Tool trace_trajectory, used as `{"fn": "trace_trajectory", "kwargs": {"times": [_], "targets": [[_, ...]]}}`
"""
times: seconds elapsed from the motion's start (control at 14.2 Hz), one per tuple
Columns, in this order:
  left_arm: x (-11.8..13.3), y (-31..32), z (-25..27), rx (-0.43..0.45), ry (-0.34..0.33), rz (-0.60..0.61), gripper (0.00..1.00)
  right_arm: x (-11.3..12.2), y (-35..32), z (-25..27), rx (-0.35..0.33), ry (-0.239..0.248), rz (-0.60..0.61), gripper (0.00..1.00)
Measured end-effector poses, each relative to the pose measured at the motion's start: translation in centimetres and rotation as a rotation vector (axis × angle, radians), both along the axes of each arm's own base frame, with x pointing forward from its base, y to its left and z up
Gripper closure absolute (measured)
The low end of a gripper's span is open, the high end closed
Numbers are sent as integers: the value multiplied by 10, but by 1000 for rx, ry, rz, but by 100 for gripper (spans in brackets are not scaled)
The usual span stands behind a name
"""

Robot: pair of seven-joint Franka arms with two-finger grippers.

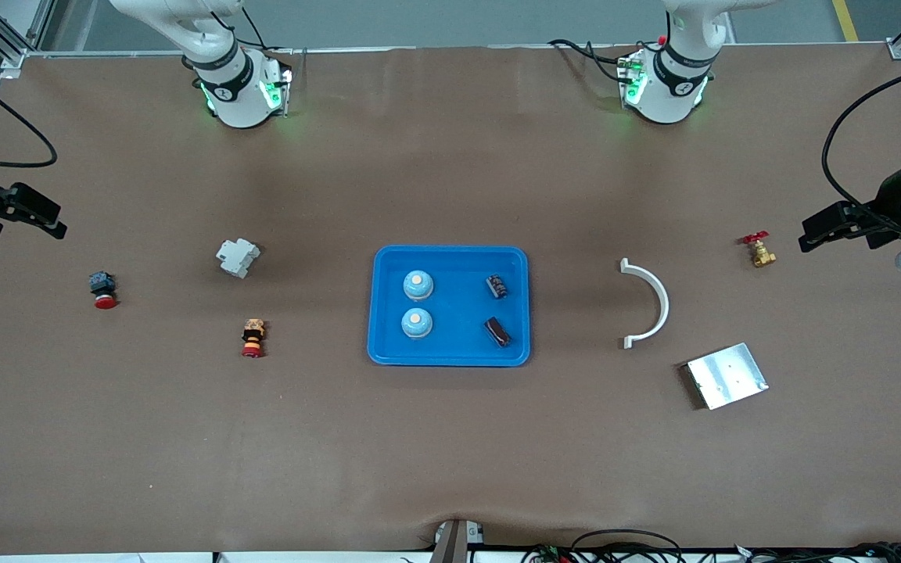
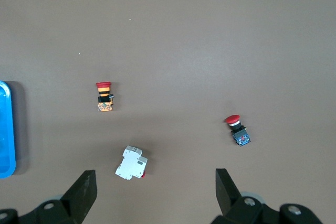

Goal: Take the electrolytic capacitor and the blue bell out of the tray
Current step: 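Move the left gripper and the right gripper toward the blue tray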

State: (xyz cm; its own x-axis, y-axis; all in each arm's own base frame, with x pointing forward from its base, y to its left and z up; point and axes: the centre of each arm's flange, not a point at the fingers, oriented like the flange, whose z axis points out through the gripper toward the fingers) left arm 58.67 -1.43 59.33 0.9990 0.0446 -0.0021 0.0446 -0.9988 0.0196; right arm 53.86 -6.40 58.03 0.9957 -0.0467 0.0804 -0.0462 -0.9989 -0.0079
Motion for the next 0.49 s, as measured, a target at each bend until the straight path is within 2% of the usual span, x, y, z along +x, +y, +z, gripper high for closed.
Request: {"fn": "trace_trajectory", "kwargs": {"times": [0.21, 0.49], "targets": [[0, -15, 3, -4, -7, -21, 0, -1, 3, -5, 14, 9, -17, 0], [-6, -69, 8, -25, -11, -19, 0, -2, 30, -25, 70, 44, -76, 0]]}}
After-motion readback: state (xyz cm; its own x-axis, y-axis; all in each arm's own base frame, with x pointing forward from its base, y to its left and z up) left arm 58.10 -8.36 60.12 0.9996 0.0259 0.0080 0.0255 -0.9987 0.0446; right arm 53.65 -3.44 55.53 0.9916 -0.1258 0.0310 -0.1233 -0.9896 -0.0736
